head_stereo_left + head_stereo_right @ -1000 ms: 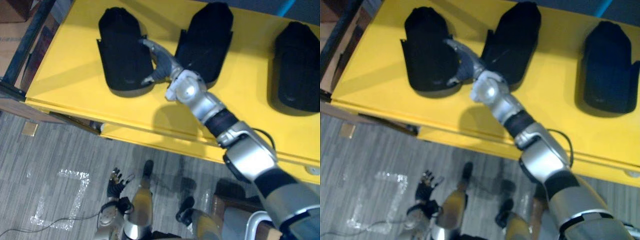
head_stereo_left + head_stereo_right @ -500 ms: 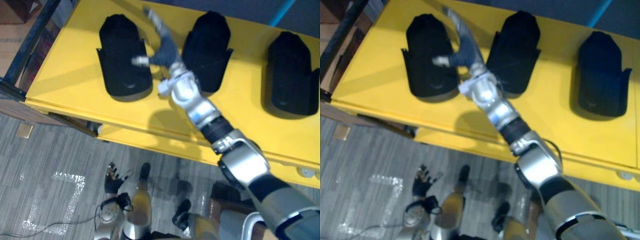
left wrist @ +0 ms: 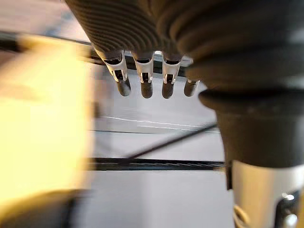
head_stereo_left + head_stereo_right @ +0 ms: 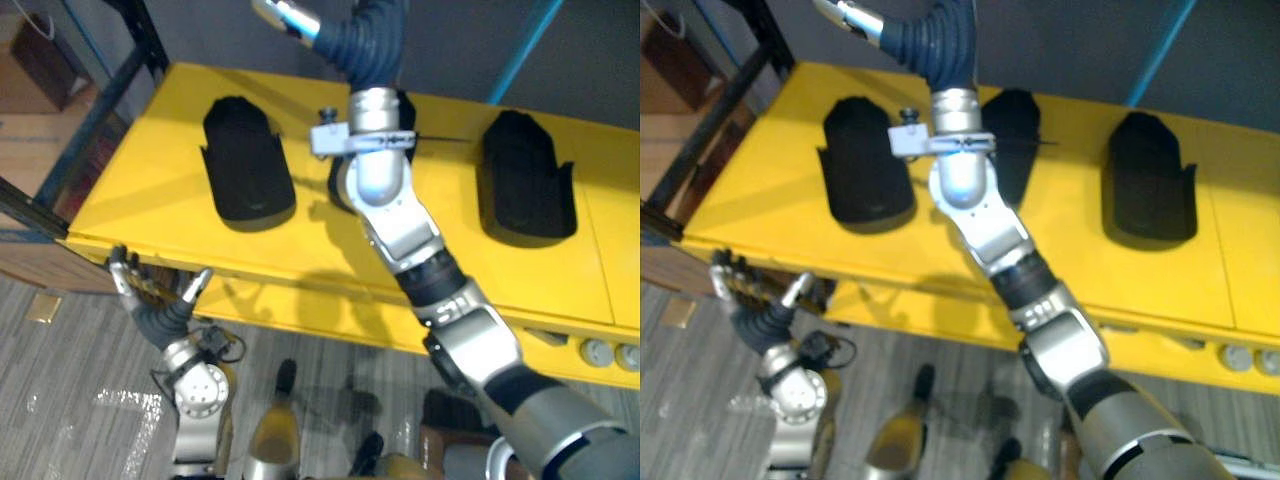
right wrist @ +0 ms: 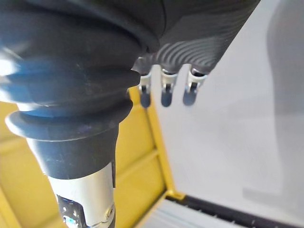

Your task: Walk over and take plastic housings, then place them on the shelf

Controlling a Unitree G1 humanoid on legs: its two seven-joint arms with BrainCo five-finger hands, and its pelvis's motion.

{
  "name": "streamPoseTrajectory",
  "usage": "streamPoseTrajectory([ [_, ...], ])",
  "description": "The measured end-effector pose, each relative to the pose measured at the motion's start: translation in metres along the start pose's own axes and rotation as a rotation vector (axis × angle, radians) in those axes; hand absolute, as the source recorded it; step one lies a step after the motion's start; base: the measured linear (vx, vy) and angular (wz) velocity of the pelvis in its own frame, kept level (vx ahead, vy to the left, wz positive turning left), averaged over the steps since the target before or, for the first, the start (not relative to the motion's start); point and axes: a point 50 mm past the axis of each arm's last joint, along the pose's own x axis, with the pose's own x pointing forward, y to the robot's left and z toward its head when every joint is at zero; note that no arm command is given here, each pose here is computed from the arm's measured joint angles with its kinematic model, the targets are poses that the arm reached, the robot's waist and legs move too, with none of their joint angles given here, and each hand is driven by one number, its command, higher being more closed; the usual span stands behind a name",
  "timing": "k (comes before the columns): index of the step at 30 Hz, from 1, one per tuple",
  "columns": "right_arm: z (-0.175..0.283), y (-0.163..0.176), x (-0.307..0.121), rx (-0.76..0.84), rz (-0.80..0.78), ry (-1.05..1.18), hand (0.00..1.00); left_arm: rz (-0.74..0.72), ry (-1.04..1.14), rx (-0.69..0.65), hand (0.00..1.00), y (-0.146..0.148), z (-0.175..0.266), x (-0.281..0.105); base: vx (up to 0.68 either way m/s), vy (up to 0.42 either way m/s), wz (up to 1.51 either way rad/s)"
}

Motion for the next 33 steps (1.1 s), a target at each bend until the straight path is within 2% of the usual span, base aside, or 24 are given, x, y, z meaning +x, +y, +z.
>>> streamPoseTrajectory([
  [4, -0.029, -0.007, -0.03, -0.026, -0.019, 0.189, 0.0, -0.088, -0.127, 0.033, 0.0, -0.011, 0.019, 0.01, -0.02, 0.024, -0.17],
  [6, -0.038, -0.026, -0.043, -0.036, -0.098, 0.241, 0.0, -0.153, -0.152, 0.082, 0.0, -0.014, 0.02, 0.012, -0.04, 0.03, -0.28],
  [8, -0.031, -0.069, -0.062, -0.101, -0.244, 0.219, 0.0, -0.211, -0.141, 0.162, 0.0, -0.013, 0.016, 0.015, -0.05, 0.039, -0.41],
  [10, -0.007, -0.128, -0.098, -0.258, -0.423, 0.162, 0.0, -0.239, -0.111, 0.267, 0.0, -0.002, 0.01, 0.019, -0.04, 0.057, -0.45],
  [11, 0.0, -0.142, -0.108, -0.309, -0.462, 0.154, 0.0, -0.244, -0.101, 0.293, 0.0, 0.001, 0.008, 0.019, -0.03, 0.055, -0.52],
  [13, 0.032, -0.196, -0.162, -0.514, -0.641, 0.149, 0.0, -0.296, -0.056, 0.411, 0.0, 0.013, 0.001, 0.018, -0.03, 0.055, -0.51],
  [17, 0.072, -0.239, -0.221, -0.74, -0.834, 0.153, 0.0, -0.346, 0.065, 0.552, 0.0, 0.033, -0.016, 0.016, -0.01, 0.039, -0.49],
  [20, 0.089, -0.248, -0.258, -0.86, -0.904, 0.206, 0.0, -0.406, 0.157, 0.606, 0.0, 0.041, -0.026, 0.009, -0.02, 0.005, -0.34],
  [23, 0.092, -0.252, -0.293, -0.932, -1.016, 0.291, 0.0, -0.476, 0.266, 0.568, 0.0, 0.047, -0.034, -0.002, -0.02, -0.007, -0.09],
  [26, 0.085, -0.255, -0.331, -0.949, -1.137, 0.418, 0.0, -0.5, 0.407, 0.436, 0.0, 0.056, -0.041, -0.013, -0.01, 0.005, 0.03],
  [27, 0.081, -0.253, -0.342, -0.951, -1.162, 0.465, 0.0, -0.475, 0.45, 0.354, 0.0, 0.058, -0.042, -0.016, 0.0, 0.0, 0.0],
  [30, 0.066, -0.249, -0.365, -0.995, -1.192, 0.587, 0.0, -0.401, 0.505, 0.233, 0.0, 0.059, -0.045, -0.021, 0.01, 0.011, 0.02],
  [33, 0.058, -0.249, -0.38, -1.034, -1.226, 0.654, 0.0, -0.343, 0.531, 0.176, 0.0, 0.06, -0.05, -0.022, 0.02, 0.008, 0.05],
])
